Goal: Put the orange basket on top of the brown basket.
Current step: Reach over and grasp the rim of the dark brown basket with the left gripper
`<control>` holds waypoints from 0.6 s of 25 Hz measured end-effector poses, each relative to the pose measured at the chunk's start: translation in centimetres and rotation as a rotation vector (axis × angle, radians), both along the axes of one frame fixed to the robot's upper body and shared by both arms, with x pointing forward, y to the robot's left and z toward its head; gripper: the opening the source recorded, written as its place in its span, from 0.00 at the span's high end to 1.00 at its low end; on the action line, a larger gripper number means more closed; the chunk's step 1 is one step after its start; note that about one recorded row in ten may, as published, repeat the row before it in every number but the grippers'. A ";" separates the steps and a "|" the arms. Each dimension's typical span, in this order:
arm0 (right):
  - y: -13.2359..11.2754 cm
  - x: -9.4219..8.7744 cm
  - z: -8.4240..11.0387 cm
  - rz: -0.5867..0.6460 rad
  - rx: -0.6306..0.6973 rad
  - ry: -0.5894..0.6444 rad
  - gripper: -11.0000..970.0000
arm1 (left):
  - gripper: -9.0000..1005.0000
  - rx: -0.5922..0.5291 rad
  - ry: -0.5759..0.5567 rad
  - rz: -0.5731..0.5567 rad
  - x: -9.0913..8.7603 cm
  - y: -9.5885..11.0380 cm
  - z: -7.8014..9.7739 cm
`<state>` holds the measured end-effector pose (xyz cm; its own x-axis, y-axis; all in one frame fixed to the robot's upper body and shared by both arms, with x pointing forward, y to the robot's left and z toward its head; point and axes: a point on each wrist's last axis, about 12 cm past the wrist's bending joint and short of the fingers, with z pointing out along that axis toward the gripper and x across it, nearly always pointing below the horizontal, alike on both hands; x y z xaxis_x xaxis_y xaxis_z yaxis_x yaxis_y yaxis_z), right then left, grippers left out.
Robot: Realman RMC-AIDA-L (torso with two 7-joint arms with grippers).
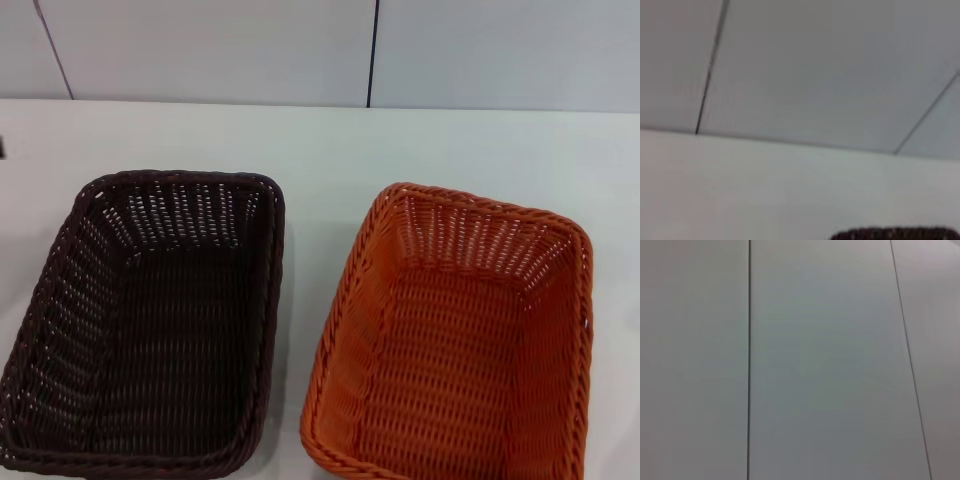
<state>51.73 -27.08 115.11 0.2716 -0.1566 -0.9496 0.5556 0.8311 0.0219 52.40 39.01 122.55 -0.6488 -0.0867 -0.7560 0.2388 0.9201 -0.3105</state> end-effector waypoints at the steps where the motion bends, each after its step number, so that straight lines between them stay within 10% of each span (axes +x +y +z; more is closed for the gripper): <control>1: 0.1 0.1 0.1 0.002 0.000 -0.003 0.37 | 0.32 0.029 0.029 -0.010 0.2 -0.6 0.2; 15: -0.2 0.7 0.1 0.002 -0.009 0.006 0.37 | 0.32 0.244 0.244 -0.063 2.0 -5.4 -1.0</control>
<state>52.45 -27.32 115.16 0.2664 -0.1640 -0.9498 0.5538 0.8326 0.0115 54.42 33.56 121.51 -0.8115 0.1234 -0.5713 0.2429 0.9602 -0.1377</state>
